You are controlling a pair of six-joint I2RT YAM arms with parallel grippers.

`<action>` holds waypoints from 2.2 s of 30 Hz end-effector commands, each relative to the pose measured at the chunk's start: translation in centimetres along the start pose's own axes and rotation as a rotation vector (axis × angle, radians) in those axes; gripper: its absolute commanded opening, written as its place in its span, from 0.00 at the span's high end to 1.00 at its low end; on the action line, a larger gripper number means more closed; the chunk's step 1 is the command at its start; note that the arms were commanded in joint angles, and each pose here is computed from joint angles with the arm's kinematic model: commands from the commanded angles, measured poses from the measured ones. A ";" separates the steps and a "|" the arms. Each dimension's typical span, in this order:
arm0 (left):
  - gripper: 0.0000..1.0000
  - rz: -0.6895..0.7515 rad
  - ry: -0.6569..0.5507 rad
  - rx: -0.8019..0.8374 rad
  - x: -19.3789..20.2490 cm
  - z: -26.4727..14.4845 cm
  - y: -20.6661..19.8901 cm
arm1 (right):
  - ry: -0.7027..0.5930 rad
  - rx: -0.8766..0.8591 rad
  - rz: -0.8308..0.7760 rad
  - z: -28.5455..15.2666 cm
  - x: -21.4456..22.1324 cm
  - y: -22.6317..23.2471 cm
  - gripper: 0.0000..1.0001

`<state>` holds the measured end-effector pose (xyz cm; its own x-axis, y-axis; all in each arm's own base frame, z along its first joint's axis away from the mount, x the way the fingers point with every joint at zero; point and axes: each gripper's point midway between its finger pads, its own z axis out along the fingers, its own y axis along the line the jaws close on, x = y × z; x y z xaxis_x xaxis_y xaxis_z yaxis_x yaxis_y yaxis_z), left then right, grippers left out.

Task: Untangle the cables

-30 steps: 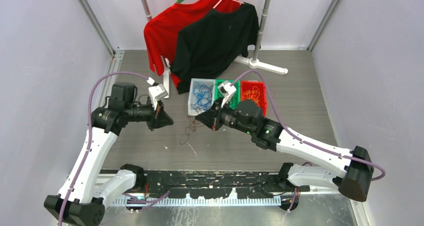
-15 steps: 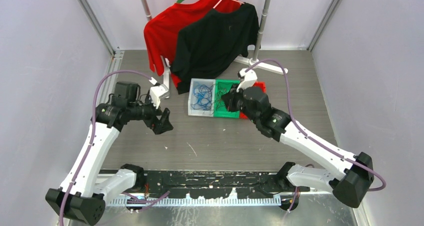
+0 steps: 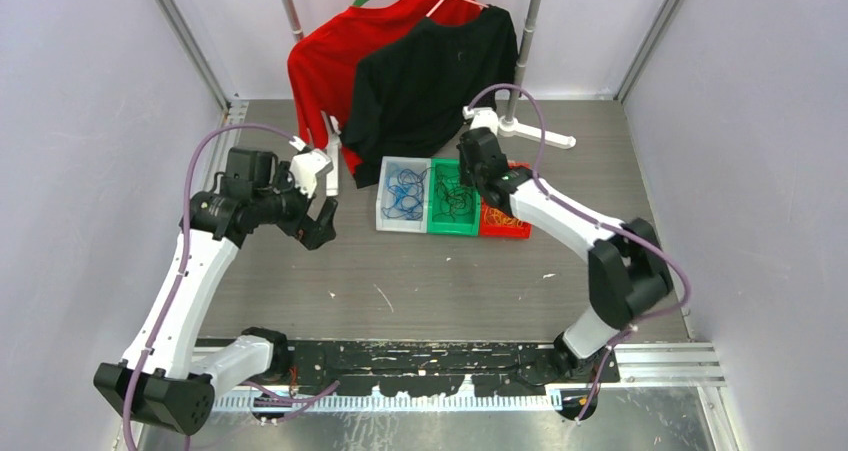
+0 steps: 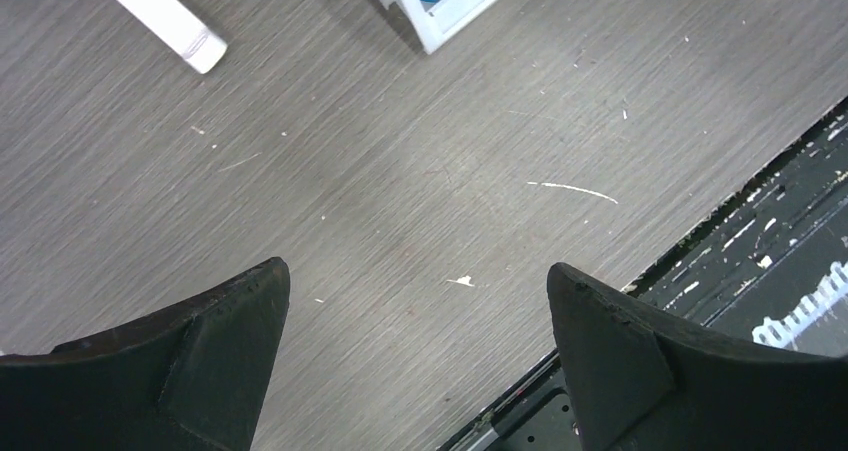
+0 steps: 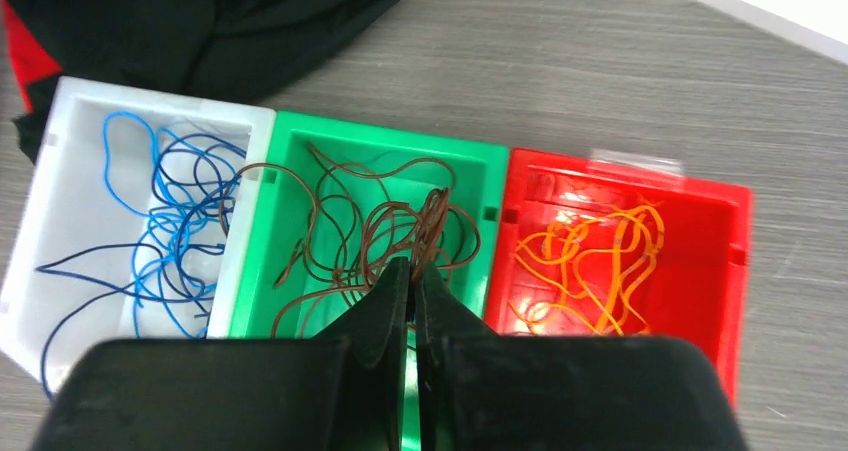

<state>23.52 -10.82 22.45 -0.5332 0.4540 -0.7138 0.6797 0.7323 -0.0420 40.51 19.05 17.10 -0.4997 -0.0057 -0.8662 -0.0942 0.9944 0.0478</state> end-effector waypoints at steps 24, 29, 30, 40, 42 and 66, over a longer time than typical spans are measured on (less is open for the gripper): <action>0.01 -0.235 -0.307 -0.348 -2.2 1.9 13.9 | -0.338 0.500 0.307 -13.2 -5.0 -15.8 0.00; 0.01 -0.315 -0.378 -0.363 1.5 6.5 16.2 | -0.457 0.785 0.335 -14.7 0.6 -22.6 0.00; 0.01 -0.320 -0.400 -0.355 1.9 7.3 16.2 | -0.487 0.830 0.332 -14.9 1.7 -23.4 0.00; 0.01 -0.359 -0.521 -0.426 5.4 12.3 18.6 | -0.462 0.985 0.380 -11.4 9.2 -28.4 0.00; 0.00 -0.353 -0.545 -0.441 6.2 12.7 18.5 | -0.462 0.975 0.402 -10.5 9.8 -28.8 0.00; 0.00 -0.255 -0.536 -0.515 6.6 14.2 17.3 | -0.343 0.511 0.195 -0.5 10.2 -24.0 0.00</action>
<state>38.23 -2.72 5.41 -0.2969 0.0059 -0.9549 0.1894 0.9805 -0.0528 36.19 -5.42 5.39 -0.2152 0.1197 -0.9692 0.4574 0.8892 0.0083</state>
